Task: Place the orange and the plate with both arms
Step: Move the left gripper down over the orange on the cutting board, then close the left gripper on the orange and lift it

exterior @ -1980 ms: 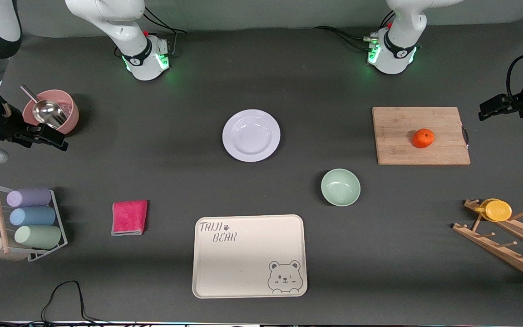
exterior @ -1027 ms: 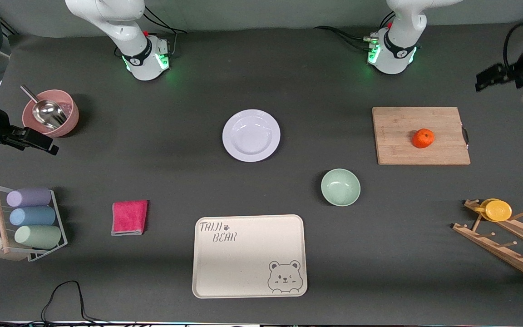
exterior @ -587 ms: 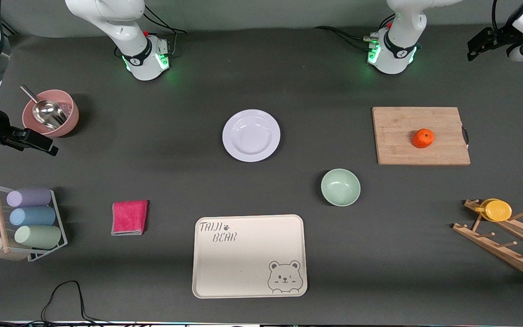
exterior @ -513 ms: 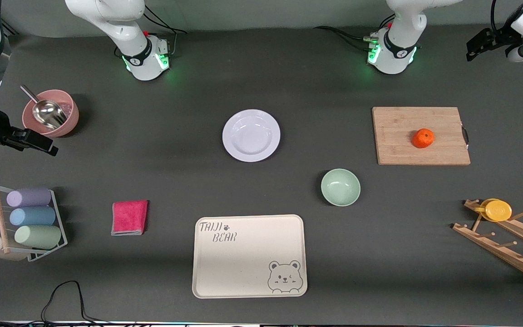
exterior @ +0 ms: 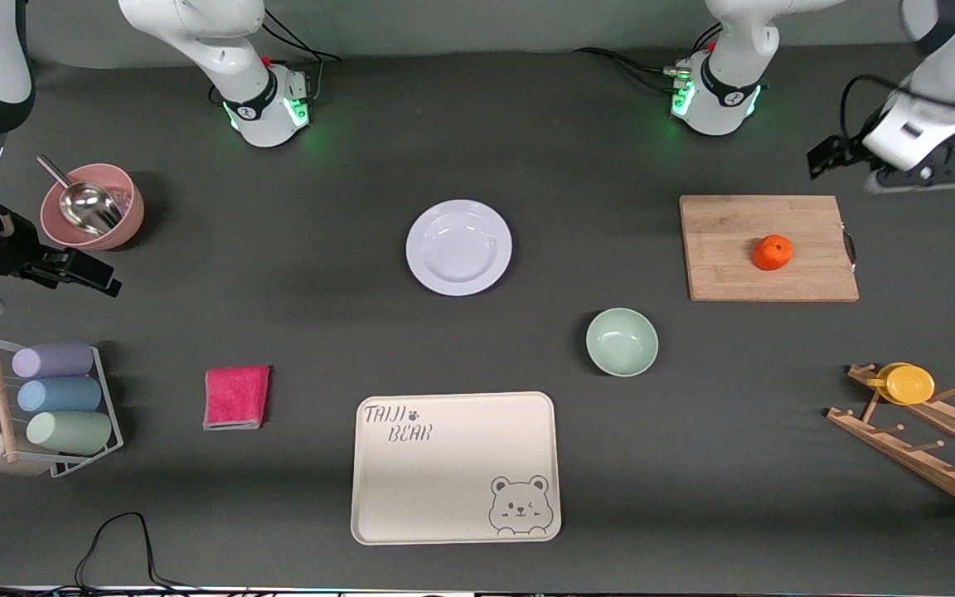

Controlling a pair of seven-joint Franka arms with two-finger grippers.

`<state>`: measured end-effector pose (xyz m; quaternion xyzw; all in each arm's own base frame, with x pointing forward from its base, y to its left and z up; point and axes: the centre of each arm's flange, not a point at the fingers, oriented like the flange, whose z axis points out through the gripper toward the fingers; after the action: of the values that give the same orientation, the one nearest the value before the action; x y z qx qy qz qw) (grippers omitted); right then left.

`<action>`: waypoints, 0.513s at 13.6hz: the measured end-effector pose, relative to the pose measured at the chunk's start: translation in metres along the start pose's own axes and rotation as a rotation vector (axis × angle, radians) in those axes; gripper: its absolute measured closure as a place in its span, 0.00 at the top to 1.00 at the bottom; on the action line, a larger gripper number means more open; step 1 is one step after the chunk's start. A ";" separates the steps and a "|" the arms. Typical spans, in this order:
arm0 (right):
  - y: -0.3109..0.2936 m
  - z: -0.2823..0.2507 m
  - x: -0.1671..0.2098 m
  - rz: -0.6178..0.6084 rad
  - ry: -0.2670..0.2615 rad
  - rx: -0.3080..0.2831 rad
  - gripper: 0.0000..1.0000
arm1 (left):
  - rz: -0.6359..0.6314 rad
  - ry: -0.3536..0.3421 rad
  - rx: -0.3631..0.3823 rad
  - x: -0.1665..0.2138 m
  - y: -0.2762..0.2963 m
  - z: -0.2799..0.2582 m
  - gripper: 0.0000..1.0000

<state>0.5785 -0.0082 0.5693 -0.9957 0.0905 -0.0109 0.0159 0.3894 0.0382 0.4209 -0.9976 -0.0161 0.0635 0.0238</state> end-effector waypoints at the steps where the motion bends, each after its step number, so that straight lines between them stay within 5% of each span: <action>1: 0.001 0.000 0.000 0.001 -0.003 -0.002 1.00 | 0.002 0.001 -0.003 0.005 0.001 0.027 1.00; 7: 0.005 -0.004 -0.001 -0.001 -0.008 -0.030 1.00 | -0.008 0.000 -0.022 0.022 -0.002 0.135 1.00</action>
<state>0.5763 -0.0126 0.5729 -0.9959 0.0902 -0.0055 0.0014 0.3936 0.0472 0.2844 -0.9977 -0.0207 0.0633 0.0133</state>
